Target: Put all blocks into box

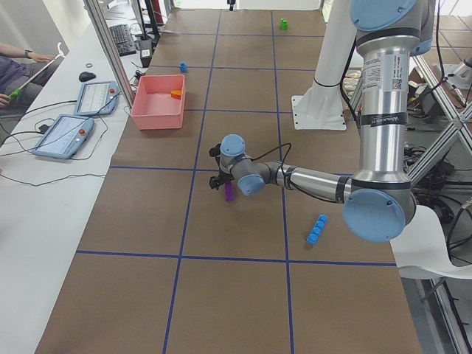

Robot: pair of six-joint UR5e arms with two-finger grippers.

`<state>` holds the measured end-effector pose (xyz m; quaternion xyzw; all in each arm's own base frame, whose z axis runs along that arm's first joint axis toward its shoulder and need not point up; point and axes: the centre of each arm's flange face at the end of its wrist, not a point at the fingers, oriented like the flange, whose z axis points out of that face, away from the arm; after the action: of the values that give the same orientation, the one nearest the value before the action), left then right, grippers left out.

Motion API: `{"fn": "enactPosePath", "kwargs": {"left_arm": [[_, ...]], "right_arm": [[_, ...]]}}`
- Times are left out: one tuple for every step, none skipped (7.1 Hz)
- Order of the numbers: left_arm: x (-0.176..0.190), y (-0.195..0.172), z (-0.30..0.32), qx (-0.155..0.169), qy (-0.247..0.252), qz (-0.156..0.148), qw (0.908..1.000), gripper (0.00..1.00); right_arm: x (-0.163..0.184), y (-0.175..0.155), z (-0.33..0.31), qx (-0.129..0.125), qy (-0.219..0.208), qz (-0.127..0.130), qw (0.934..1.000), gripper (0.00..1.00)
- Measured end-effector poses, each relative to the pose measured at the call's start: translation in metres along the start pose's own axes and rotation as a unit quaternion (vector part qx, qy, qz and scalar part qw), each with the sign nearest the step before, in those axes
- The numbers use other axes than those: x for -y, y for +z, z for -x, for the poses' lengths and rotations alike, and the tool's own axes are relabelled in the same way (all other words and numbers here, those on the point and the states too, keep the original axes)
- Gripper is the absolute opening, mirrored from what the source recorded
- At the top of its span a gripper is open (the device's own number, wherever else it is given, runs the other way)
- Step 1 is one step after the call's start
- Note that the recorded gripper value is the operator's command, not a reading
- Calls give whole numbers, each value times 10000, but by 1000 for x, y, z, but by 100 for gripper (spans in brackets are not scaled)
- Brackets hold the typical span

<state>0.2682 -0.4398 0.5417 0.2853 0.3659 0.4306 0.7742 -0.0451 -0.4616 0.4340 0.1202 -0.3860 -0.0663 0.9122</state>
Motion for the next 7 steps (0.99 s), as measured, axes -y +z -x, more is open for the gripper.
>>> {"fn": "enactPosePath", "kwargs": {"left_arm": [[1, 4, 1, -8, -11, 24, 10000, 98], [1, 8, 0, -29, -5, 47, 10000, 98], [0, 12, -3, -62, 12, 84, 9999, 98], [-1, 17, -5, -90, 21, 120, 9999, 80], [-2, 19, -6, -110, 25, 141, 9998, 44], [-1, 20, -7, -119, 33, 141, 9998, 2], [-1, 20, -7, -128, 38, 129, 9998, 0]], "right_arm": [[1, 0, 0, 0, -3, -3, 10000, 100], [1, 0, 0, -5, -6, -10, 10000, 100], [2, -1, 0, -13, -4, -18, 10000, 100], [2, -1, 1, -15, -6, -26, 10000, 100], [3, -2, 1, -16, -8, -32, 10000, 100], [3, -2, 1, -18, -8, -34, 10000, 100], [3, -1, 1, -21, -6, -32, 10000, 100]]}}
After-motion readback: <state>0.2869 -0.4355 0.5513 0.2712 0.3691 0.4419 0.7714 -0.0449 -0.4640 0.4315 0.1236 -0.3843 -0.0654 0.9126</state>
